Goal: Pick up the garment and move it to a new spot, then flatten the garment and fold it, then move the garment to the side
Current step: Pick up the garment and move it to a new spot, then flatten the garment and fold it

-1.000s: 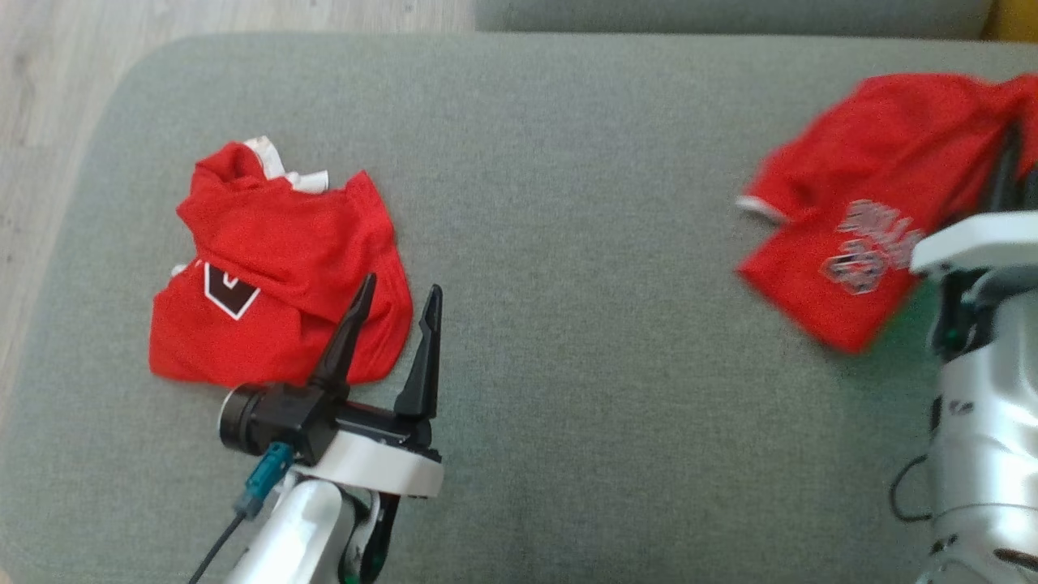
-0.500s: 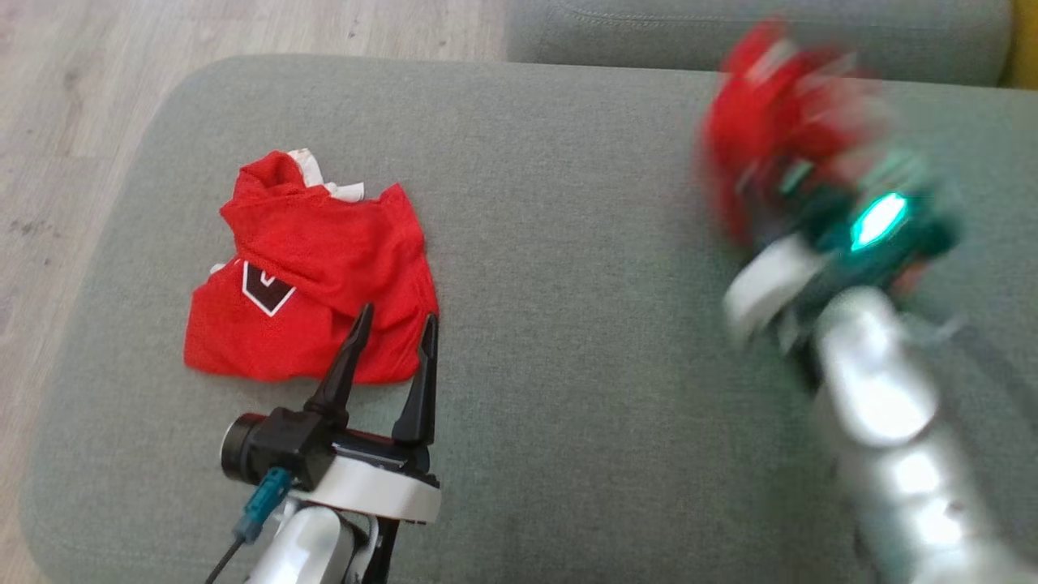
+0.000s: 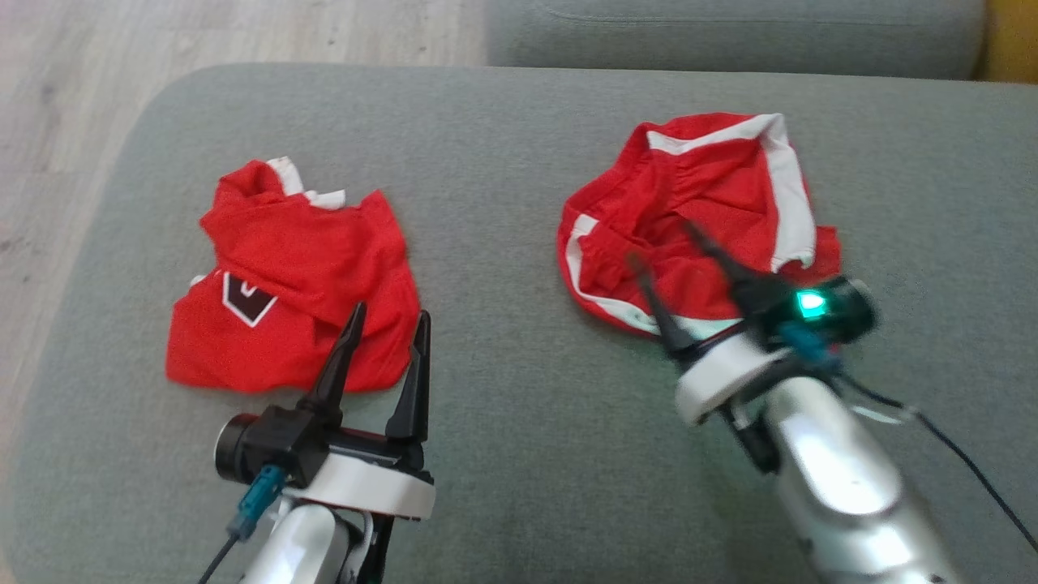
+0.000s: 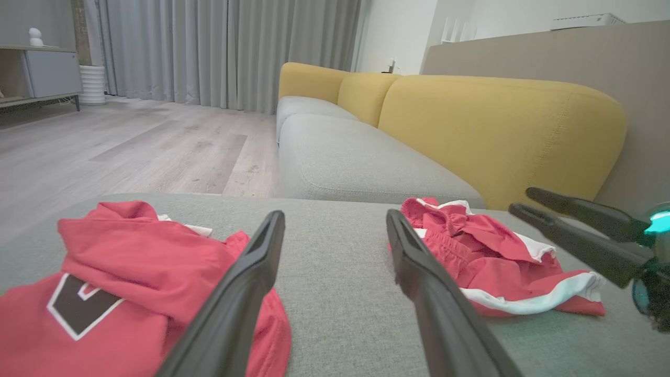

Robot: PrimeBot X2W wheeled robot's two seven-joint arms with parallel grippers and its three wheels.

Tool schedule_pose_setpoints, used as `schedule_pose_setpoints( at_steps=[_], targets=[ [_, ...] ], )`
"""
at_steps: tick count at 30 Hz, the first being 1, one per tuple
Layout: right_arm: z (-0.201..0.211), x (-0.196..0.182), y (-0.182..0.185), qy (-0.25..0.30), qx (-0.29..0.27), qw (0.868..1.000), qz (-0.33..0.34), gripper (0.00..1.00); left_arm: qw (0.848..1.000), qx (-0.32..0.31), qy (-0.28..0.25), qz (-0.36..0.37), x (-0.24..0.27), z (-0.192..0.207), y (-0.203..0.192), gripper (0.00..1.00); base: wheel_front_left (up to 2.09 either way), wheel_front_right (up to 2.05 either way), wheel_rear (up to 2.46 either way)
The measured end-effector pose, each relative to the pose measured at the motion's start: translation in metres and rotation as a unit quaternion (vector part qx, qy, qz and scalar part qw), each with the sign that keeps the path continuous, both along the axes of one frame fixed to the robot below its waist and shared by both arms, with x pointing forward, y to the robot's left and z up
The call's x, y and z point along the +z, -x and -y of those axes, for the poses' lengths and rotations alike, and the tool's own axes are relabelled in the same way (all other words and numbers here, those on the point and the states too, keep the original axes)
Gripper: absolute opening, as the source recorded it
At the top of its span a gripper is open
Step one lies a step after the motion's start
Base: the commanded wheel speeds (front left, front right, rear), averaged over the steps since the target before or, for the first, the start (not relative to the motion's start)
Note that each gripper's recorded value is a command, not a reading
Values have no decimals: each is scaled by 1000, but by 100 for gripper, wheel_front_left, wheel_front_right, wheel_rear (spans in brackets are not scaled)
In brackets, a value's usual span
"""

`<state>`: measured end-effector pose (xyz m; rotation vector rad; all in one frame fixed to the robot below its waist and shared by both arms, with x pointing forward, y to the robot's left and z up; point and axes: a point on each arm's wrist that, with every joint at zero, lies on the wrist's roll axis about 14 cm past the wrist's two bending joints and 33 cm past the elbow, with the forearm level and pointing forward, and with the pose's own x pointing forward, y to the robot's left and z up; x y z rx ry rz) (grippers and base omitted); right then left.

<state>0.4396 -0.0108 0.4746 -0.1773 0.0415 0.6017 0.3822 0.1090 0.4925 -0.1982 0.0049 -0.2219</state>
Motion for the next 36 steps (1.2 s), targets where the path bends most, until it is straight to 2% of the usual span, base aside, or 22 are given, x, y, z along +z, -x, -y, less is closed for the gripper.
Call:
schedule_pose_setpoints(
  at_steps=[4, 9, 15, 18, 25, 32, 36],
  targets=[
    [47, 7, -3, -37, -79, 996, 6, 100, 1000, -12, 4, 2, 1, 9, -3, 100, 0, 0, 0],
    [113, -12, 16, -71, -184, 980, -23, 100, 1000, -27, 7, 5, 3, 21, -7, 100, 0, 0, 0],
    [145, -36, 40, -87, -240, 965, -60, 100, 999, -49, 11, 4, 2, 33, -9, 100, 0, 0, 0],
    [153, -37, 40, -103, -256, 959, -65, 100, 999, -52, 6, 5, 1, 35, -10, 100, 0, 0, 0],
    [153, -66, 48, -97, -263, 953, -118, 100, 999, -49, 8, 2, -2, 33, -11, 100, 0, 0, 0],
    [147, -67, 18, -123, -266, 947, -132, 100, 999, -44, 5, -11, -11, 27, -10, 100, 0, 0, 0],
    [138, -78, 10, -115, -259, 947, -153, 100, 999, -36, 2, -17, -15, 22, -9, 100, 0, 0, 0]
  ],
)
